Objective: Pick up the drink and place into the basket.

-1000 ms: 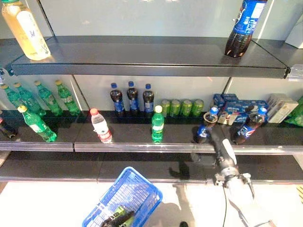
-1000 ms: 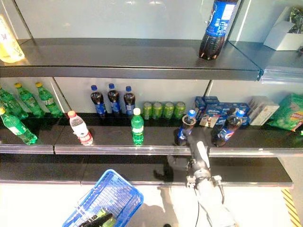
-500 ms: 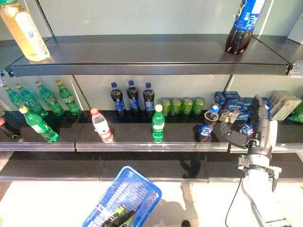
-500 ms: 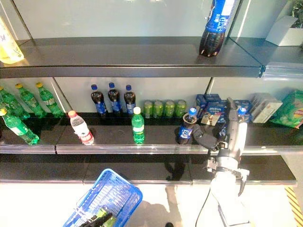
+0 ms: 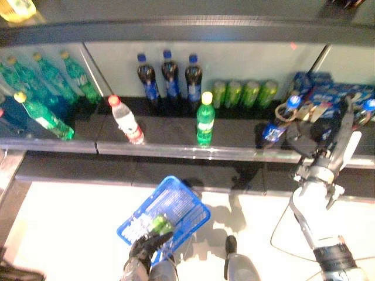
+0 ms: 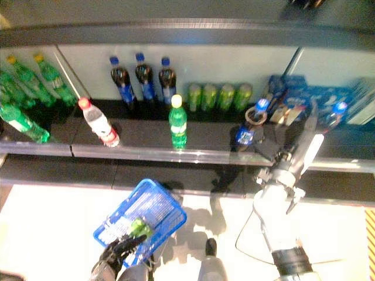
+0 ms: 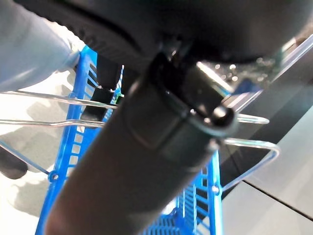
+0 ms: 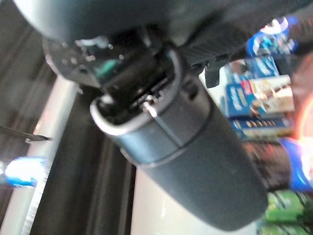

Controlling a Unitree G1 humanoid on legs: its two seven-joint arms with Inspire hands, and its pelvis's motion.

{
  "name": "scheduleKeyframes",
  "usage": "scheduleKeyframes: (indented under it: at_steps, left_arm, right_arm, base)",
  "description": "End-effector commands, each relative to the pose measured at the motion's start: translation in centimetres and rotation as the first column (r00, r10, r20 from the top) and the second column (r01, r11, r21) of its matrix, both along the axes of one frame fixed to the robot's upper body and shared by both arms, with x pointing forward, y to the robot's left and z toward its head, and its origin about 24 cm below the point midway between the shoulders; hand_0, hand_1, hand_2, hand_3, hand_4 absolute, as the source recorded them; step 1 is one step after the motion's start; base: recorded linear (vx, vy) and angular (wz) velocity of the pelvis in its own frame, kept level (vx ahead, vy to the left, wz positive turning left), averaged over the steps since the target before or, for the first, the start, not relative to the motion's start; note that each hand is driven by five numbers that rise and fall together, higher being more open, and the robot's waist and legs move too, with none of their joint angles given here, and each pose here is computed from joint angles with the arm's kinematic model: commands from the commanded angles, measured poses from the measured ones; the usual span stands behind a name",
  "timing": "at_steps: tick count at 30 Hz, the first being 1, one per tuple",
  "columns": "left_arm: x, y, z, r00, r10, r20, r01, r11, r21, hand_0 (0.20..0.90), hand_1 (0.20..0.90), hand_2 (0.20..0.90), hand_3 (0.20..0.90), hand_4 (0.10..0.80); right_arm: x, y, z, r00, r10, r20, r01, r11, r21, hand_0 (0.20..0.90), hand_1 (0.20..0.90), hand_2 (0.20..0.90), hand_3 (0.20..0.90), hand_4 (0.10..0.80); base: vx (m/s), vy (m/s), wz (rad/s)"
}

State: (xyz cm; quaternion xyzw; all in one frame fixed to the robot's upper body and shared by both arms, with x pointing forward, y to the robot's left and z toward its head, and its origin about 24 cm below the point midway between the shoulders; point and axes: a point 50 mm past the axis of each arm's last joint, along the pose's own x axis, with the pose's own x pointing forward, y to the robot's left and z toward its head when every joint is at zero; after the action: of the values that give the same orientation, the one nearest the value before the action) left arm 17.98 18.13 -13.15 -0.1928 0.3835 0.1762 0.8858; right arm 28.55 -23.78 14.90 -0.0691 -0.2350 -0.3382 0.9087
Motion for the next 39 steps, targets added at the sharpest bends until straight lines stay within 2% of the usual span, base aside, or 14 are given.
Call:
scheduleKeyframes:
  at_steps: [1, 11, 18, 23, 39]
  left_arm:
    - [-5.3, 4.2, -1.4, 0.984, 0.109, -0.139, -0.097, 0.991, 0.095, 0.3, 0.3, 0.3, 0.2, 0.1]
    - [-1.4, 2.8, 0.2, 0.997, 0.077, 0.01, -0.077, 0.996, 0.047, 0.3, 0.3, 0.3, 0.2, 0.1]
    - [-0.8, 2.5, 0.5, 0.997, 0.066, 0.027, -0.067, 0.997, 0.041, 0.3, 0.3, 0.3, 0.2, 0.1]
    - [-0.6, 2.6, 0.6, 0.998, 0.051, 0.029, -0.053, 0.997, 0.051, 0.3, 0.3, 0.3, 0.2, 0.1]
    - [0.4, 2.9, 1.2, 1.0, -0.002, 0.026, 0.001, 0.998, 0.058, 0.3, 0.3, 0.3, 0.2, 0.1]
  right_arm:
    - [-0.4, 0.7, 5.6, 0.943, -0.026, 0.332, 0.009, 0.999, 0.054, 0.9, 0.9, 0.9, 0.9, 0.8]
    - [0.0, 1.8, 8.5, 0.917, 0.045, 0.396, -0.047, 0.999, -0.004, 0.9, 0.9, 0.9, 0.9, 0.8]
    - [0.3, 2.1, 8.1, 0.927, 0.03, 0.374, -0.031, 1.0, -0.004, 0.9, 0.9, 0.9, 0.9, 0.8]
    - [0.9, 0.8, 8.6, 0.926, -0.013, 0.377, -0.003, 0.999, 0.041, 0.9, 0.9, 0.9, 0.9, 0.8]
    - [4.1, -1.4, 14.3, 0.93, -0.022, 0.367, -0.018, 0.994, 0.105, 0.9, 0.9, 0.9, 0.9, 0.8]
  base:
    - [-0.134, 0.008, 0.08]
    - [-0.06, 0.013, 0.0]
    - [0.001, 0.001, -0.01]
    - [0.019, -0.034, 0.0]
    - [0.031, -0.013, 0.02]
